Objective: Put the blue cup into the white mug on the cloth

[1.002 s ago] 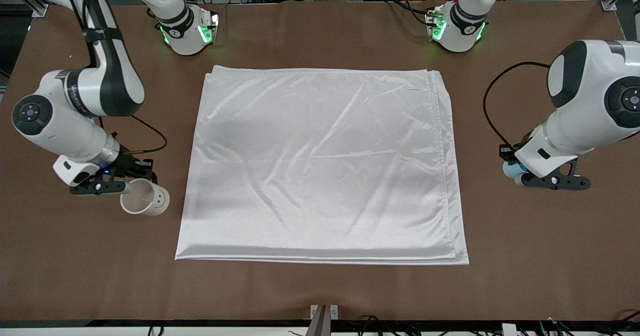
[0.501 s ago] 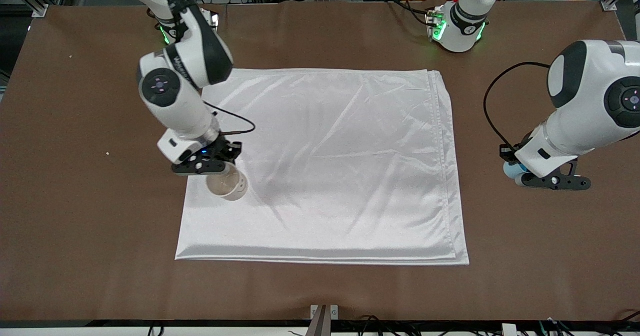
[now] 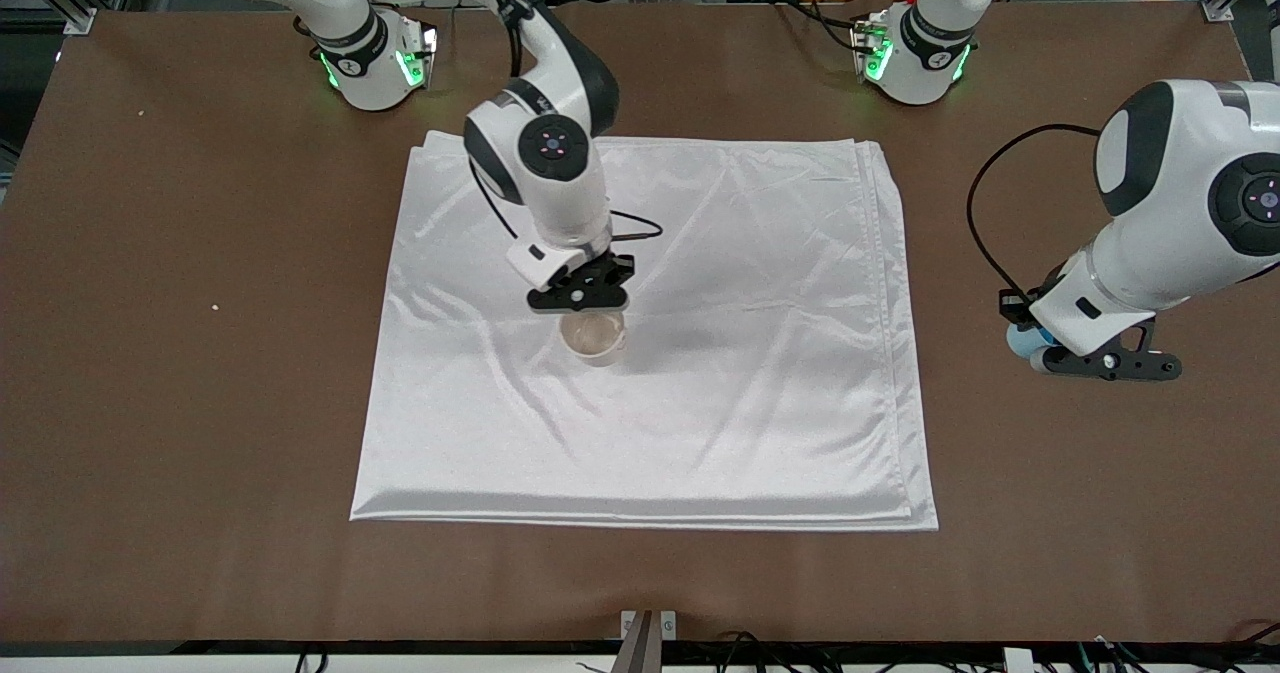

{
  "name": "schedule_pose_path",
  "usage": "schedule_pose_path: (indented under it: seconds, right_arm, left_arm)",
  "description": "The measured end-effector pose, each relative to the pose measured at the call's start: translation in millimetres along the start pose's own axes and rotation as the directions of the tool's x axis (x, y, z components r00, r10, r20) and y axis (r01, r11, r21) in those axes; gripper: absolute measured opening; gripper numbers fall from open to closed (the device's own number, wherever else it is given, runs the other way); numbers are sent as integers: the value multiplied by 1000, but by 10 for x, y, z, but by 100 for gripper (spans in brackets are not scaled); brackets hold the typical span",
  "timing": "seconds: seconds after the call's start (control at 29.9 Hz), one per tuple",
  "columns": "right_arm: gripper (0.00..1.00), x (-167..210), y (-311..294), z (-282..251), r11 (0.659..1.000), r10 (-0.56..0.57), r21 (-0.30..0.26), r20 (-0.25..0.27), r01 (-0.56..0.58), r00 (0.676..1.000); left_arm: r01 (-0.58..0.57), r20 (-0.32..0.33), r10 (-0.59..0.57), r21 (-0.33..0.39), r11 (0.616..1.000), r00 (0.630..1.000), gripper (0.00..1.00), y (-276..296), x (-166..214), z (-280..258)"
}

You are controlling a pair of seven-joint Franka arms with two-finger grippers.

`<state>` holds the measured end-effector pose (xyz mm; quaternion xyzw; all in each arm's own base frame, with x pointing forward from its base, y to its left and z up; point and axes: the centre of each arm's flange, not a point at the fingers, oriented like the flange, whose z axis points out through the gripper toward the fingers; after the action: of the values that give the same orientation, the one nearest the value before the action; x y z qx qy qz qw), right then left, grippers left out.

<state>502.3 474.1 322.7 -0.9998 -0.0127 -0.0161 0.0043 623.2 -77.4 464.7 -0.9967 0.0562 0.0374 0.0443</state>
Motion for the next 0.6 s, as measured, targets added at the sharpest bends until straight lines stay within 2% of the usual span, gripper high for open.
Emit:
schedule_pose_path:
  seconds: [0.2,0.6]
  right_arm:
    - [19,-174,-343,252,1000,-19,-14,9,19,1000]
    - [19,-255,-567,369,999,-40,-13,5,40,999]
  left_arm:
    - [0,1,0,0,1000,1000,4,-3,2,5]
    - [1,1,-1,0,1000,1000,4,-7,3,9]
